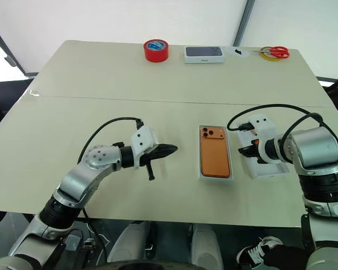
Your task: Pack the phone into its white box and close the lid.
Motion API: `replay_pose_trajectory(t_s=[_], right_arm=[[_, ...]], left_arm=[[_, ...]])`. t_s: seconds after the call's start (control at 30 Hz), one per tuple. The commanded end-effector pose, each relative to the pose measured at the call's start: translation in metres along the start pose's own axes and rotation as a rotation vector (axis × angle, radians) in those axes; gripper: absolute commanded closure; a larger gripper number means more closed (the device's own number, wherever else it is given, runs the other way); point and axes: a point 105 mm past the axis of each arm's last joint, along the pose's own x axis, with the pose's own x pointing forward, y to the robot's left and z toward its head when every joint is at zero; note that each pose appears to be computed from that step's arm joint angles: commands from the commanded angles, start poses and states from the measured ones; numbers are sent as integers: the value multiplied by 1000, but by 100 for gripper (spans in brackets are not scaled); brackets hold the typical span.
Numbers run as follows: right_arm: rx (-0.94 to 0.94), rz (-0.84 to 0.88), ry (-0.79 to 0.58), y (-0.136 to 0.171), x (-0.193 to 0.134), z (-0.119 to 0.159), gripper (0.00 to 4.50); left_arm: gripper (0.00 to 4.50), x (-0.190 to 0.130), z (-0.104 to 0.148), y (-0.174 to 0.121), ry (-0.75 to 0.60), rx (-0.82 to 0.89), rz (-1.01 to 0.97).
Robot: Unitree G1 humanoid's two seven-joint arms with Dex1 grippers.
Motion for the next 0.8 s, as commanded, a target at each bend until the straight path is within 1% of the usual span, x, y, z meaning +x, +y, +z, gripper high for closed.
replay_pose_trajectory(t_s=[0.03, 0.07, 0.1, 0.2, 0.23, 0.3, 0.4, 0.43, 0.53, 0.67, 0.77, 0.8], right_arm=[[108, 20, -188, -12, -28, 41, 443], [129, 43, -221, -12, -32, 48, 443], [137, 113, -272, -4, -39, 60, 443], [133, 354, -400, 26, -61, 91, 443], [126, 472, -433, 42, -69, 101, 443], [130, 666, -456, 70, -80, 113, 443], [187, 838, -414, 97, -81, 118, 443], [203, 872, -390, 105, -79, 118, 443], [293, 928, -381, 133, -71, 114, 443], [355, 937, -389, 155, -56, 104, 443], [418, 926, -409, 166, -49, 98, 443], [434, 917, -406, 169, -46, 92, 443]], left_arm=[[450, -5, 6, 3, -30, 12, 33], [450, -6, 5, 4, -28, 9, 39], [450, -8, 4, 6, -23, 7, 50], [450, -13, 0, 13, -16, -4, 85], [450, -16, 0, 19, -18, -12, 113], [450, -21, -2, 34, -21, -35, 180], [450, -25, -2, 53, -31, -54, 258], [450, -26, 0, 59, -44, -67, 282], [450, -27, 5, 71, -80, -94, 318], [450, -25, 6, 72, -79, -79, 310], [450, -20, 4, 69, -73, -72, 298], [450, -17, 4, 66, -72, -72, 289]])
